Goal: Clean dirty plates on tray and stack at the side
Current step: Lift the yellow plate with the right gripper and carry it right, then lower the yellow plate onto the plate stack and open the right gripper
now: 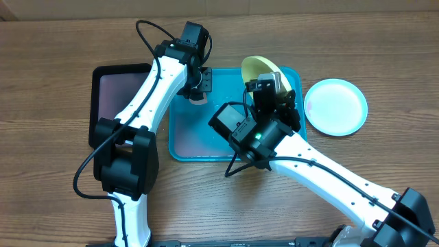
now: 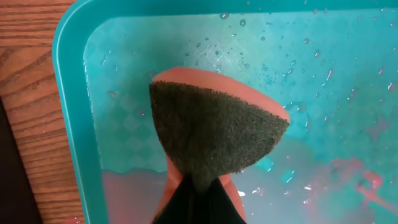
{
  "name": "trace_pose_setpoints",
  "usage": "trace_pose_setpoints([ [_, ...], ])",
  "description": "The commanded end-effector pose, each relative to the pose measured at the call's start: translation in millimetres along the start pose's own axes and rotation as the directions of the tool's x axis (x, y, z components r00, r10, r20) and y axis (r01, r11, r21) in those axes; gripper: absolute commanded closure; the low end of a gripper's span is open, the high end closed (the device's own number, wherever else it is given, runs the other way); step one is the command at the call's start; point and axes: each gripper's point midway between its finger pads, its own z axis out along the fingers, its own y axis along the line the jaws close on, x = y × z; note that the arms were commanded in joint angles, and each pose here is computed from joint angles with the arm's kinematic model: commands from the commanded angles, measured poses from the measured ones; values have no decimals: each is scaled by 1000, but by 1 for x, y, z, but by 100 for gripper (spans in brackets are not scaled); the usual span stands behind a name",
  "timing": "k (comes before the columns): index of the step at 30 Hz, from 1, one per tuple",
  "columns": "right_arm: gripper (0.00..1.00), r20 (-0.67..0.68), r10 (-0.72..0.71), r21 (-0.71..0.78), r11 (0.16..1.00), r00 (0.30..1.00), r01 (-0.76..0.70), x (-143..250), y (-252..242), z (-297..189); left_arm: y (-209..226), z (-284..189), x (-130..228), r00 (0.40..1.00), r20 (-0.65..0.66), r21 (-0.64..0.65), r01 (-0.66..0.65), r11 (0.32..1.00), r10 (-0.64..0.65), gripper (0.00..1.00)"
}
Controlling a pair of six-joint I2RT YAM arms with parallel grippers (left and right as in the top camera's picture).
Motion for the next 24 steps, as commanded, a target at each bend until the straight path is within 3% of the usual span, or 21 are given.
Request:
trace_pose_setpoints([
  [1, 96, 101, 30, 95, 995, 994, -40, -19, -24, -9, -3, 3, 3, 1000, -10, 6, 3, 1000, -3, 96],
  [9, 96, 98, 7, 101, 995, 995, -17, -17, -26, -9, -3, 3, 3, 1000, -9, 2, 3, 1000, -3, 96],
  [13, 96, 38, 33, 35, 999, 999, -34, -7, -15, -5, -3, 3, 1, 1000, -2, 5, 3, 1000, -3, 96],
  [18, 96, -273, 72, -198, 972, 959, -129, 38, 22, 13, -4, 3, -1, 1000, 6, 8, 3, 1000, -3, 96],
  [21, 96, -471, 106, -278, 924, 876, -262, 60, 36, 29, -5, 3, -4, 1000, 18, 12, 3, 1000, -3, 96],
  [24, 96, -580, 103, -331, 876, 808, -350, 70, 39, 46, -5, 3, -5, 1000, 23, 13, 3, 1000, -3, 96],
])
